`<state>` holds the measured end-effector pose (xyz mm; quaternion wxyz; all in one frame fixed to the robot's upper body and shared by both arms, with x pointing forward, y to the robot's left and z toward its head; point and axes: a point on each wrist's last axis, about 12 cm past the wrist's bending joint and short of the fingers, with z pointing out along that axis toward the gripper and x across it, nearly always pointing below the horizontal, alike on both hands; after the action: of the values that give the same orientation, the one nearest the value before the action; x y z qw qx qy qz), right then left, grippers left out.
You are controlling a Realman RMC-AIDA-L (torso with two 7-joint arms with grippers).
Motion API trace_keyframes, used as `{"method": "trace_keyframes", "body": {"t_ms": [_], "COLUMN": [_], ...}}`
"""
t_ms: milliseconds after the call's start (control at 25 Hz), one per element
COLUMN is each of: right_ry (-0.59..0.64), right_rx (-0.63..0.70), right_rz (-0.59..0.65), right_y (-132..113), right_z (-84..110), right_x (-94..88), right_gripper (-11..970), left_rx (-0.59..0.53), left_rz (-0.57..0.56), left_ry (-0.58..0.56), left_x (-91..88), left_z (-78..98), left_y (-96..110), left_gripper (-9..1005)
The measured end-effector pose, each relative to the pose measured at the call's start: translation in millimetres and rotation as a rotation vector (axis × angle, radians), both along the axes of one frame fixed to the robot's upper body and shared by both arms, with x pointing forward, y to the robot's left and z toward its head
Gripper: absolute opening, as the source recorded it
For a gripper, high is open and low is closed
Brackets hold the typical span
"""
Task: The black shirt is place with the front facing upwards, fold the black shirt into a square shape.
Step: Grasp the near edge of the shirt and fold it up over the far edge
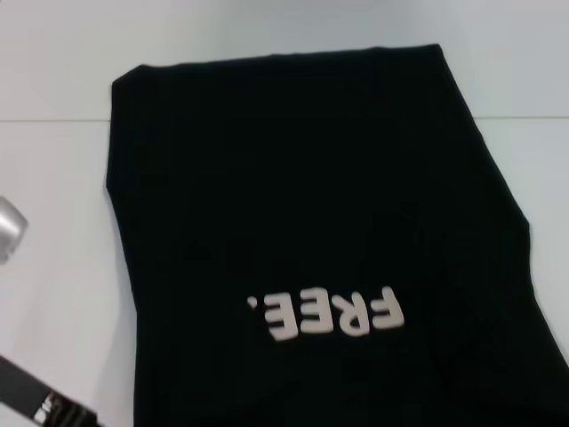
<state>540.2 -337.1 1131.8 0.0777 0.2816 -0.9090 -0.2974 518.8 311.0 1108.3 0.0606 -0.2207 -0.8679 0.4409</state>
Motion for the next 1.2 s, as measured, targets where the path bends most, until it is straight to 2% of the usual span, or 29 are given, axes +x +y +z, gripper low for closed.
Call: {"method": "trace_keyframes", "body": {"t_ms": [120, 280, 360, 560, 720, 840, 1040, 1200], "right_ry": [0.010, -0.048, -0.090, -0.213, -0.313, -0.379, -0.493, -0.574], "right_rx": [0.010, 0.065, 0.093, 0.214, 0.332, 0.410, 0.487, 0.483], "right_rz": [-0.004, -0.092, -0.170, -0.383, -0.578, -0.698, -0.863, -0.921], "right_y": [-0.8, -4.1, -8.8, -18.5, -26.9, -29.8, -28.5, -19.5], "right_z": [-6.2, -5.9, -3.8, 5.7, 11.8, 10.1, -2.3, -11.5], "right_x": [-4.5, 1.0, 6.2, 21.7, 33.9, 42.5, 55.3, 65.7], "right_gripper": [32, 33, 33, 33, 32, 32, 32, 33], "left_rx": [0.007, 0.008, -0.001, 0.000, 0.016, -0.014, -0.046, -0.056], "left_rz": [-0.022, 0.040, 0.109, 0.387, 0.592, 0.731, 0.860, 0.892], "left_ry": [0.018, -0.028, -0.065, -0.158, -0.230, -0.292, -0.405, -0.485], "left_x": [-3.3, 5.7, 13.9, 38.8, 54.1, 62.9, 77.5, 86.5], "left_z": [-3.8, -2.8, 1.7, 15.2, 20.3, 20.7, 11.6, 8.3], "left_y": [-3.1, -1.8, 3.3, 29.9, 49.2, 58.0, 50.5, 40.6], "left_gripper": [37, 37, 37, 37, 38, 38, 38, 37]}}
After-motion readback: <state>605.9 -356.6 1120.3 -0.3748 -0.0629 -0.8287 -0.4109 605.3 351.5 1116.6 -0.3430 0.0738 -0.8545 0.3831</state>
